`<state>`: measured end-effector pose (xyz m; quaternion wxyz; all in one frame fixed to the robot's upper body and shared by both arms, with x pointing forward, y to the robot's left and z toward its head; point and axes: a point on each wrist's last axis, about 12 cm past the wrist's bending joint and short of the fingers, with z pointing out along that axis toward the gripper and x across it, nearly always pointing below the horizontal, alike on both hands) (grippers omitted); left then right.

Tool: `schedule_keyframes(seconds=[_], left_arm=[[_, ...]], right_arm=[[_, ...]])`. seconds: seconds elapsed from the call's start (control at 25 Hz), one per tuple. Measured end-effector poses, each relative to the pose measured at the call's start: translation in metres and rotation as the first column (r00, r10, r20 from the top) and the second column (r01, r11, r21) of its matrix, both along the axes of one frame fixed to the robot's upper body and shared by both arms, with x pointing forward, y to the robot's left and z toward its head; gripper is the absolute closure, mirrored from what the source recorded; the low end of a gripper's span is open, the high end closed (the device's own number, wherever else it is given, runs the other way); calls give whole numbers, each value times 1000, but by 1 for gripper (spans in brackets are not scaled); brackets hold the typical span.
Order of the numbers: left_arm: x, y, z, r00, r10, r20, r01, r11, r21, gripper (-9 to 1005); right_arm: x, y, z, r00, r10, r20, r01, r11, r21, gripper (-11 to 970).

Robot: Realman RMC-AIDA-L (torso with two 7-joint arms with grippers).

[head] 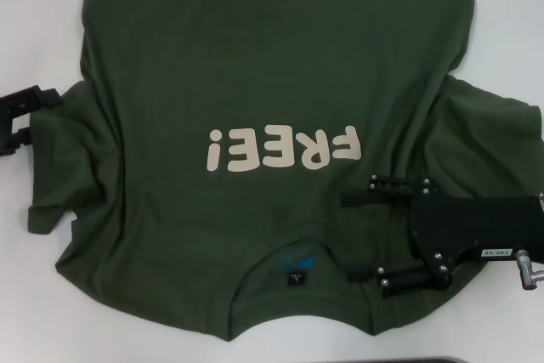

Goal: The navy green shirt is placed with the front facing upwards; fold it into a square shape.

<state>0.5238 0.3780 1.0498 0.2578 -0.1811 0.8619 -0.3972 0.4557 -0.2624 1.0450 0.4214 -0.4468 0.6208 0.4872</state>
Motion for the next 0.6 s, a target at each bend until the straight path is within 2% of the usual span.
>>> schedule_keyframes(seconds=[0.36, 0.6], left_arm=[[-1, -3, 0, 1000, -19, -3, 19, 1000, -8, 63], [-3, -8, 1, 998, -68, -17, 68, 998, -21, 63]], right_arm=[[-1, -1, -1, 1000, -1, -3, 1, 1000, -1, 36], [-1, -1, 0, 1000, -1, -2, 1, 1000, 0, 36]])
